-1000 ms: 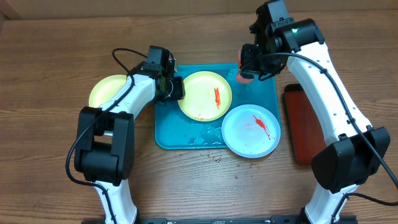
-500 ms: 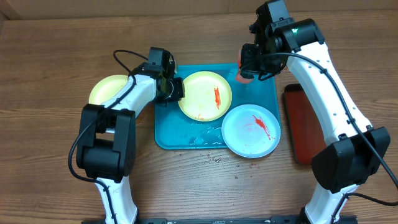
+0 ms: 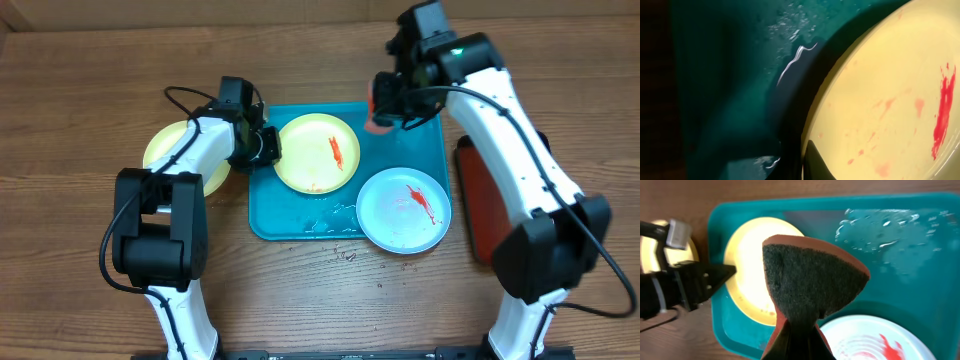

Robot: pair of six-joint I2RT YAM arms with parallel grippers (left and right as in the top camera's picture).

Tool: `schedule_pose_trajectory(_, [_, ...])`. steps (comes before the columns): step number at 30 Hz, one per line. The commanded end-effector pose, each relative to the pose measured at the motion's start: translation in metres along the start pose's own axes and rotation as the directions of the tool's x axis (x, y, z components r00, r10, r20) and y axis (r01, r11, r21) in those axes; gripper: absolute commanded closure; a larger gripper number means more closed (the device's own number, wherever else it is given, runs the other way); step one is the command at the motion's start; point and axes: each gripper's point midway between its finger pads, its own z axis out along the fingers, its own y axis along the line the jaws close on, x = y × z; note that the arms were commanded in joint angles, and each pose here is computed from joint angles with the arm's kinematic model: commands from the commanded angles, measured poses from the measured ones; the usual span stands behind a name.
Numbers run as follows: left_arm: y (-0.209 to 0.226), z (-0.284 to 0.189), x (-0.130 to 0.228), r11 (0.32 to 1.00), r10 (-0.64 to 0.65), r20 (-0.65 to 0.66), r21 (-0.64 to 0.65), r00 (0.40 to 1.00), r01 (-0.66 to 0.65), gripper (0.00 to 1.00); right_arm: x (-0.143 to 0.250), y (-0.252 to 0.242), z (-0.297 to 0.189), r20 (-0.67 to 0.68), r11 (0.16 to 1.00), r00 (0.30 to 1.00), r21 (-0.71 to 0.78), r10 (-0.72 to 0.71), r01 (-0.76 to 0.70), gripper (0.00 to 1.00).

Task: Clean dirty plates on tray and stack at the side
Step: 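Lower the sponge with the right gripper onto the yellow plate, then scrub the yellow plate with the sponge while left gripper holds it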

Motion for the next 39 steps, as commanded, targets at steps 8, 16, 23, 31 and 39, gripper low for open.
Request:
schedule_pose_trajectory(8, [0.021,0.008,0.017,0.993,0.098,-0.071,-0.051,0.993,-0.102,0.96,0.013,0.025,0.069,-0.077,0.995,0.992,-0.014,-0.104,0.104,0.96])
schedule_pose_trajectory(16, [0.021,0.008,0.022,0.989,0.135,-0.093,-0.047,0.986,-0.14,0.96,0.027,0.012,0.104,-0.164,0.99,0.977,0.012,-0.137,0.141,0.96])
schedule_pose_trajectory(23, [0.02,0.008,0.022,0.989,0.135,-0.095,-0.04,0.986,-0.139,0.96,0.046,0.011,0.133,-0.24,0.982,0.954,0.018,-0.178,0.188,0.96])
schedule_pose_trajectory(31, [0.02,0.008,0.022,0.989,0.135,-0.095,-0.04,0.986,-0.139,0.96,0.056,0.017,0.156,-0.263,0.98,0.946,0.016,-0.189,0.201,0.96])
schedule_pose_trajectory(39, [0.02,0.008,0.023,0.989,0.135,-0.095,-0.04,0.986,-0.139,0.96,0.072,0.009,0.18,-0.321,0.988,0.939,0.049,-0.123,0.146,0.96])
